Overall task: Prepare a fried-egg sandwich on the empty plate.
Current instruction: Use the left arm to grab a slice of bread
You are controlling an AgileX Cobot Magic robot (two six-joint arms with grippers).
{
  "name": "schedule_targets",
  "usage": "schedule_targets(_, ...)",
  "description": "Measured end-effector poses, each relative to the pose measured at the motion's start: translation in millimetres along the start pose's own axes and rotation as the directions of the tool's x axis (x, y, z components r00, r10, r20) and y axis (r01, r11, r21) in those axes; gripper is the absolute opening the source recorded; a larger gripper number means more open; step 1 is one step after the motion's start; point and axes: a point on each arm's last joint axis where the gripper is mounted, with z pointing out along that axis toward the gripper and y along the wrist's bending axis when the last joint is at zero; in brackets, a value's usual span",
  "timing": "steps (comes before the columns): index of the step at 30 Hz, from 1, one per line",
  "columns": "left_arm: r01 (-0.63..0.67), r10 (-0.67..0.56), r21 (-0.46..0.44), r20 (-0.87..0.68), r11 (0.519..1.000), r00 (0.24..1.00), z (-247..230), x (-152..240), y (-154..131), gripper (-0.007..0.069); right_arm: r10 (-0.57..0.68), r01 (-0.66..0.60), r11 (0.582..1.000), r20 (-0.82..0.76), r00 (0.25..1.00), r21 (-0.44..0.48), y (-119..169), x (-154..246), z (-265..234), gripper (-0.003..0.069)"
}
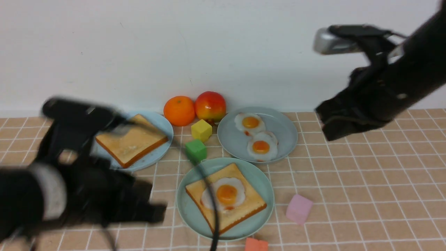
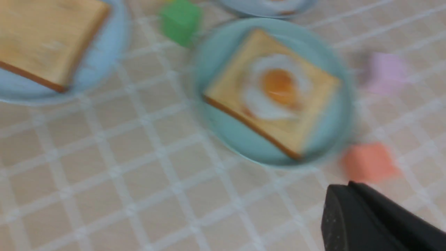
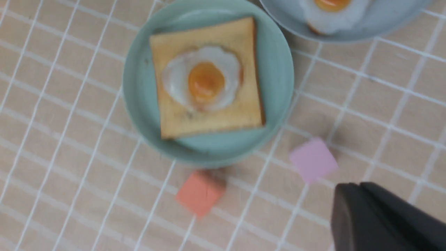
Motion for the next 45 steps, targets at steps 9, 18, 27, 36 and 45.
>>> schedule_targets(9,-0.099,0.067,-0.145,-0.208,0.985,0.976,94.0,-67.8,77.0,-0.0013,-0.007,0.008,1.000,0.038,0.999,-0.007,12.8,65.7,-57.8,-0.0003)
schedule_targets(18,-0.293,0.234,-0.152,-0.320,0.944,0.918,173.0,-66.3,139.0,0.0054,-0.022,0.022,1.000,0.103,0.994,0.002,15.5,110.6,-77.8,0.0000)
schedule_targets(27,-0.372,0.293,-0.131,-0.406,0.919,0.866,230.6,-43.0,157.4,0.0344,-0.034,0.033,0.999,0.147,0.989,0.006,17.8,116.8,-89.4,0.0001)
schedule_targets(36,-0.423,0.337,-0.156,-0.393,0.892,0.856,247.1,-37.1,164.0,0.0335,-0.026,0.028,1.000,0.148,0.989,-0.009,19.0,116.7,-89.5,0.0003)
schedule_targets(45,-0.375,0.285,-0.168,-0.400,0.912,0.871,245.2,-37.2,163.4,0.0048,-0.021,0.024,0.999,0.147,0.989,-0.022,20.1,116.9,-89.5,0.0007)
